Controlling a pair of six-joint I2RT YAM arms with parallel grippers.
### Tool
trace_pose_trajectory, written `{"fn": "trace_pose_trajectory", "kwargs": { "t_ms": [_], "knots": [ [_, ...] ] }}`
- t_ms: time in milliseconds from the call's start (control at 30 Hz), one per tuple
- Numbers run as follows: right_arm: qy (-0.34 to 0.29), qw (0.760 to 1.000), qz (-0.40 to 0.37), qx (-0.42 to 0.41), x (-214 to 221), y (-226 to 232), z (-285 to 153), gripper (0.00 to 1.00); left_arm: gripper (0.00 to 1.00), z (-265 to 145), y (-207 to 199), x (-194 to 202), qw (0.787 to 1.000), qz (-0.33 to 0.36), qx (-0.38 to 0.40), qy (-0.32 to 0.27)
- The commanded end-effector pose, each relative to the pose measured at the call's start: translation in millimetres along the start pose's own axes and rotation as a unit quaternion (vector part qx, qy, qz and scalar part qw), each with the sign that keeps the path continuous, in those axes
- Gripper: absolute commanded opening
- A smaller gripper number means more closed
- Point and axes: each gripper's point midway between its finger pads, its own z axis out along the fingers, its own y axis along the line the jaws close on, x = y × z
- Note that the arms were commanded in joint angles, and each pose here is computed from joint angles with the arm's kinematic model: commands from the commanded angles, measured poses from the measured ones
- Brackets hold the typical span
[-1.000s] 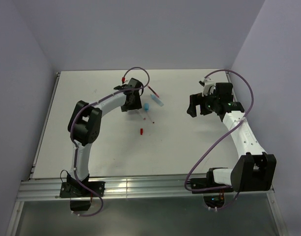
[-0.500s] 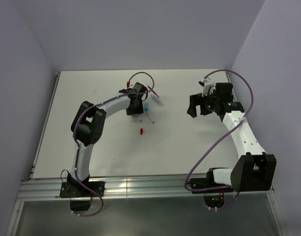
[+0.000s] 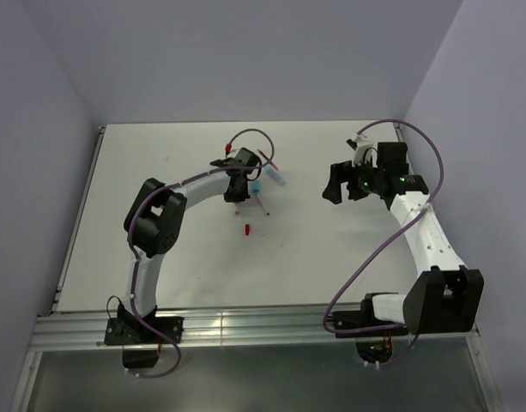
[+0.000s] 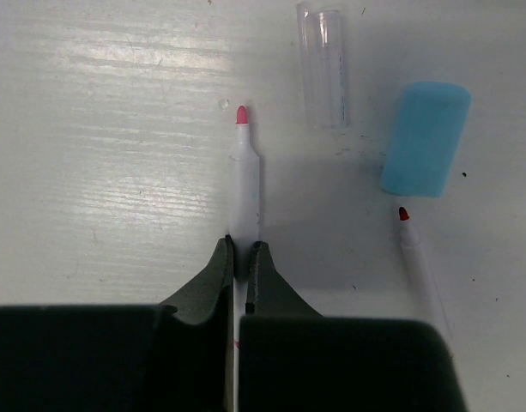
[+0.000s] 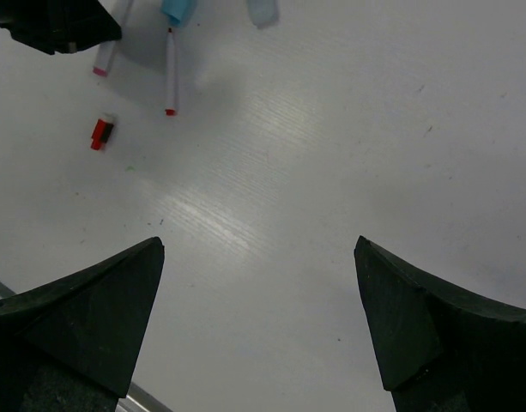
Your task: Insert the pens into the pen caps
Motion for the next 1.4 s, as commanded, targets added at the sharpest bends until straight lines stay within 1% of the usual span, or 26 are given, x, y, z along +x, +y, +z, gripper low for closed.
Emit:
{"fn": "trace_pose_trajectory", "kwargs": {
  "t_ms": [0, 133, 233, 267, 300, 333, 367, 433, 467, 533, 567, 633, 667, 733, 767, 800, 833, 867, 900, 933, 967, 1000, 1033, 1200, 1233, 1367],
  "knots": [
    [-0.029, 0.998, -0.004, -0.048, -29, 26, -4, 1.00, 0.00, 3, 3, 31, 0.999, 0.019, -0.001, 0.050],
    [-0.029, 0.995, 0.009, -0.092, -35, 44, -2, 1.00, 0.00, -11, 10, 9, 0.999, 0.013, -0.014, 0.029],
    [-0.033, 0.992, 0.024, -0.118, -44, 56, -2, 1.00, 0.00, -48, 1, -27, 0.999, -0.001, 0.040, -0.012],
    [-0.034, 0.990, 0.033, -0.136, -47, 63, -4, 1.00, 0.00, -79, -12, -41, 0.994, 0.002, 0.106, -0.027],
    [-0.039, 0.988, 0.035, -0.143, -53, 66, -4, 1.00, 0.00, -92, -10, -57, 0.990, -0.008, 0.134, -0.048],
    [-0.040, 0.987, 0.036, -0.152, -55, 69, -4, 1.00, 0.00, -106, -18, -73, 0.981, -0.002, 0.178, -0.083],
    [-0.041, 0.985, 0.046, -0.164, -60, 73, -4, 1.00, 0.00, -143, -22, -93, 0.966, -0.005, 0.231, -0.118],
    [-0.041, 0.982, 0.053, -0.178, -65, 78, -5, 1.00, 0.00, -175, -31, -111, 0.941, -0.001, 0.298, -0.161],
    [-0.046, 0.980, 0.056, -0.188, -71, 83, -8, 1.00, 0.00, -202, -35, -115, 0.925, 0.002, 0.339, -0.173],
    [-0.046, 0.977, 0.061, -0.197, -77, 86, -7, 1.00, 0.00, -219, -35, -121, 0.907, 0.000, 0.380, -0.182],
    [-0.051, 0.976, 0.063, -0.202, -85, 90, -11, 1.00, 0.00, -238, -37, -129, 0.889, 0.002, 0.410, -0.202],
    [-0.053, 0.970, 0.063, -0.229, -92, 100, -16, 1.00, 0.00, -259, -39, -130, 0.861, 0.007, 0.467, -0.202],
    [-0.057, 0.966, 0.060, -0.246, -101, 108, -22, 1.00, 0.00, -279, -40, -140, 0.835, 0.000, 0.499, -0.232],
    [-0.055, 0.954, 0.056, -0.291, -108, 123, -30, 1.00, 0.00, -299, -38, -140, 0.805, -0.008, 0.548, -0.228],
    [-0.058, 0.948, 0.047, -0.309, -113, 133, -35, 1.00, 0.00, -315, -39, -146, 0.780, -0.001, 0.574, -0.248],
    [-0.070, 0.943, 0.033, -0.324, -118, 139, -37, 1.00, 0.00, -325, -38, -145, 0.762, 0.008, 0.597, -0.252],
    [-0.074, 0.934, 0.025, -0.349, -120, 149, -41, 1.00, 0.00, -326, -40, -131, 0.751, 0.004, 0.621, -0.225],
    [-0.059, 0.926, 0.049, -0.370, -112, 162, -38, 1.00, 0.00, -332, -38, -127, 0.740, 0.003, 0.632, -0.229],
    [-0.106, 0.916, 0.011, -0.386, -127, 172, -47, 1.00, 0.00, -348, -38, -130, 0.715, 0.012, 0.649, -0.260],
    [-0.121, 0.910, 0.008, -0.396, -131, 180, -50, 1.00, 0.00, -340, -37, -119, 0.713, -0.009, 0.661, -0.233],
    [-0.113, 0.905, 0.042, -0.409, -125, 187, -49, 1.00, 0.00, -346, -34, -117, 0.704, -0.015, 0.668, -0.241],
    [-0.139, 0.896, 0.016, -0.422, -133, 200, -57, 1.00, 0.00, -354, -30, -119, 0.691, -0.017, 0.676, -0.257],
    [-0.138, 0.896, 0.020, -0.423, -134, 205, -54, 1.00, 0.00, -355, -26, -113, 0.687, -0.036, 0.682, -0.249],
    [-0.118, 0.887, 0.025, -0.445, -137, 236, -40, 0.94, 0.00, -362, -17, -107, 0.671, -0.062, 0.695, -0.250],
    [-0.114, 0.886, 0.029, -0.449, -136, 240, -39, 0.93, 0.00, -367, -16, -107, 0.663, -0.061, 0.700, -0.258],
    [-0.101, 0.884, 0.038, -0.455, -133, 254, -26, 0.91, 0.00, -371, -13, -108, 0.655, -0.080, 0.704, -0.262]
  ]
}}
